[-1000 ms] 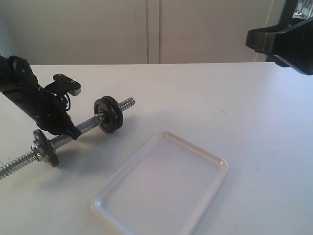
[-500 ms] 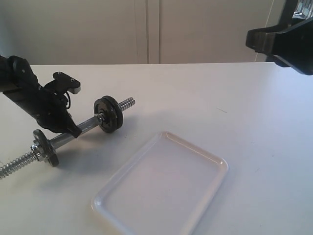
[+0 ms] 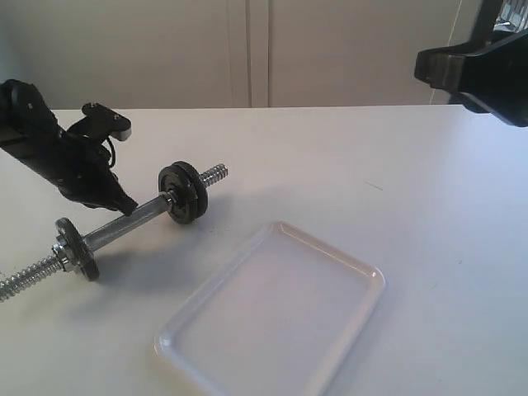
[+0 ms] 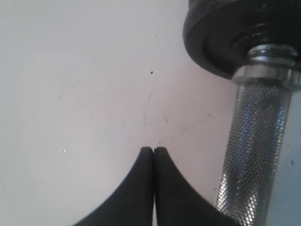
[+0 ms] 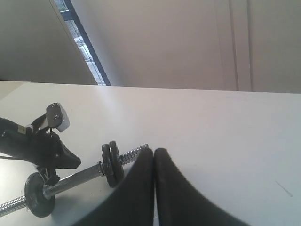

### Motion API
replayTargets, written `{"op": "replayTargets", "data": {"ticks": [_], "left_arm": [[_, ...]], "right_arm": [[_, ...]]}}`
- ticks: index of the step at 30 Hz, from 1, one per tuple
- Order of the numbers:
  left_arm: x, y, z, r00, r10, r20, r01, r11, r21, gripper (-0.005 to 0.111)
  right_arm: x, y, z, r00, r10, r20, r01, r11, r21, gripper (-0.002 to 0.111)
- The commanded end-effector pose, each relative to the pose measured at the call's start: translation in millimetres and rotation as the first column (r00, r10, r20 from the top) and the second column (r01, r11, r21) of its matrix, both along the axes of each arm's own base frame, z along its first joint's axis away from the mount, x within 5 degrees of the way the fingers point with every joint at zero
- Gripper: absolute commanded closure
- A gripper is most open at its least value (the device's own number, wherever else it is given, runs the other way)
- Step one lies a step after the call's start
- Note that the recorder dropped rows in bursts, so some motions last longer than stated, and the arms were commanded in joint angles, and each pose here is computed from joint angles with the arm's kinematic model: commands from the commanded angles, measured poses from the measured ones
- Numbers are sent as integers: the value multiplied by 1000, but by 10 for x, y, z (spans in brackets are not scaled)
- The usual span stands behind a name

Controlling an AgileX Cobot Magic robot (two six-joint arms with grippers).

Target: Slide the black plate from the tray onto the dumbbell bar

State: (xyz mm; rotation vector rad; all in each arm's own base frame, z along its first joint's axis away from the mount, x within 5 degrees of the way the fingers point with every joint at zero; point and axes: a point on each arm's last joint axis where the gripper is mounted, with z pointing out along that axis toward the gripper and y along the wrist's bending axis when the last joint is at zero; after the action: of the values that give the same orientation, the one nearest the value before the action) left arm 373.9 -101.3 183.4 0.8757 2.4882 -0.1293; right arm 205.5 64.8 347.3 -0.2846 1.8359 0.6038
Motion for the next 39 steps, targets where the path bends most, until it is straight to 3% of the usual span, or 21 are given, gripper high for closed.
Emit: {"op": "replayTargets", "data": {"ticks": [1,10,15,18,22,25,29,34,39], "left_arm": [[-103,2,364,999,16,48,-14,999,-40,107],[-631,113,1255,976,57,210,-31,991,-127,107],[-1156,242,1601,943,139,301,-74,973,-217,107],[-1756,381,1823,897,240,372,-107,933,-343,107],[-2440,522,1902,842,300,449,-72,886,-458,107],[-2786,600,1836,815,316,486,-46,871,-489,107],[-3084,645,1701,828,299,475,-29,868,-496,107],[-3381,727,1725,744,327,583,37,850,-525,107],[-3461,735,1701,750,314,582,47,852,-521,107]], "right_arm": [[-5,-17,8,1000,-18,10,18,1000,2,108],[-187,-4,159,999,9,51,-13,997,70,108],[-510,-48,370,984,10,178,-19,999,47,108],[-789,-101,416,979,-4,204,1,1000,14,108],[-1110,-158,300,962,-12,273,20,999,-28,108],[-1244,-164,198,959,5,285,8,999,-44,108],[-1415,-132,172,952,74,296,-56,996,-68,108],[-1619,-207,219,910,36,412,18,992,-127,108],[-1666,-155,165,940,90,329,-64,994,-92,108]]}}
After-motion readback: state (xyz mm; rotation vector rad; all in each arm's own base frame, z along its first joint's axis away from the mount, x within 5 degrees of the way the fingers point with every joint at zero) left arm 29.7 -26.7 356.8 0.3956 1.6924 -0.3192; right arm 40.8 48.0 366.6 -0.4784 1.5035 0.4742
